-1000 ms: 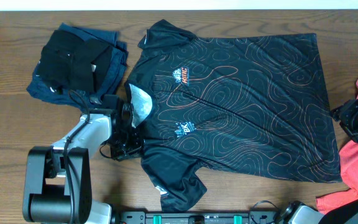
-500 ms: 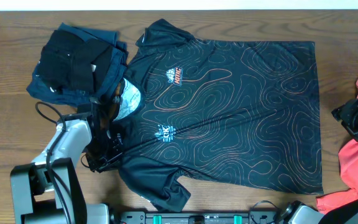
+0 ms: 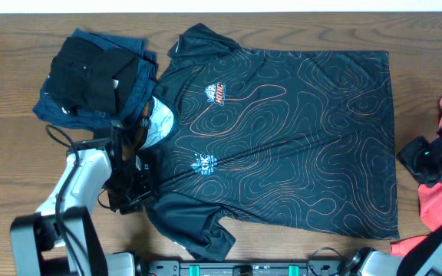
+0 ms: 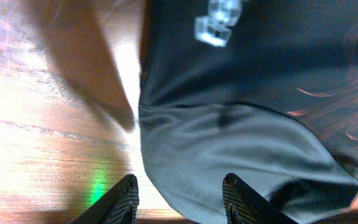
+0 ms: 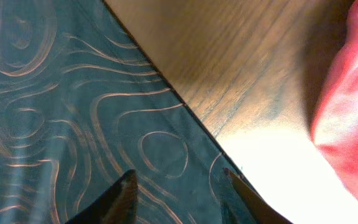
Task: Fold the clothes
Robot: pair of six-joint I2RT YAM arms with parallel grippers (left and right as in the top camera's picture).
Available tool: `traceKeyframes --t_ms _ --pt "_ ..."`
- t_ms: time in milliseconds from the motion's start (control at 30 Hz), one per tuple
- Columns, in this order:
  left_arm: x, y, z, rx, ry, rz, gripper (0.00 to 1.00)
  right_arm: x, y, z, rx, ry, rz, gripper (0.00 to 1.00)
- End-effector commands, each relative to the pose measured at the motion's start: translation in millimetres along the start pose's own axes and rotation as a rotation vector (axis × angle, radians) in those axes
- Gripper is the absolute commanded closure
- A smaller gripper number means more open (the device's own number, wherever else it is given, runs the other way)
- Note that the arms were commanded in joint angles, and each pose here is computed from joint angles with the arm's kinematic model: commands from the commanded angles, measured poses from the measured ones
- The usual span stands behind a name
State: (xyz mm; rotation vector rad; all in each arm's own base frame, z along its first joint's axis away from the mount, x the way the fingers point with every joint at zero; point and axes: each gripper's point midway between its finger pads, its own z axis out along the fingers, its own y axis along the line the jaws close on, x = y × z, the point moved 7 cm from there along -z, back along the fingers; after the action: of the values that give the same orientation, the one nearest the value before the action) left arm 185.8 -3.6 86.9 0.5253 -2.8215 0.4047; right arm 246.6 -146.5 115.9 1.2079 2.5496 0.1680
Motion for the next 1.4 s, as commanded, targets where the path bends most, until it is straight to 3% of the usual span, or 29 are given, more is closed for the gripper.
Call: traceKeyframes --t_ms 0,133,233,300,667,967,1000,1033,1067,1100,1367 --pt "-3 -9 -17 0.044 -0.071 0.106 0.53 16 -7 30 0.023 0.081 0.054 0.71" --pt "-3 -11 -25 0.053 -0.126 0.123 0.48 29 -18 59 0.08 0.166 0.079 0.78" --pt "-3 -11 -27 0.054 -0.135 0.125 0.46 30 -29 65 0.167 0.167 0.101 0.94" --pt "-2 -12 -27 0.058 -0.134 0.125 0.46 27 -36 63 0.239 0.141 0.113 0.99" --pt "-28 -43 -36 0.271 -0.285 0.239 0.44 4 -35 48 0.284 0.099 0.118 0.99" --pt "-46 -63 -34 0.236 -0.395 0.34 0.39 -9 -37 38 0.332 0.067 0.117 0.99" --pt "-46 -63 -32 0.233 -0.389 0.34 0.38 -11 -35 38 0.313 0.065 0.119 0.98" --pt "-46 -63 -31 0.233 -0.384 0.339 0.38 -14 -30 37 0.272 0.068 0.109 0.91" --pt "-45 -63 -31 0.232 -0.38 0.338 0.38 -15 -25 37 0.228 0.078 0.079 0.7" --pt "-44 -63 -31 0.23 -0.374 0.335 0.37 -17 -21 36 0.2 0.083 0.06 0.61" --pt "-18 -60 -39 0.217 -0.265 0.312 0.37 -39 10 -12 0.001 0.059 -0.003 0.53"
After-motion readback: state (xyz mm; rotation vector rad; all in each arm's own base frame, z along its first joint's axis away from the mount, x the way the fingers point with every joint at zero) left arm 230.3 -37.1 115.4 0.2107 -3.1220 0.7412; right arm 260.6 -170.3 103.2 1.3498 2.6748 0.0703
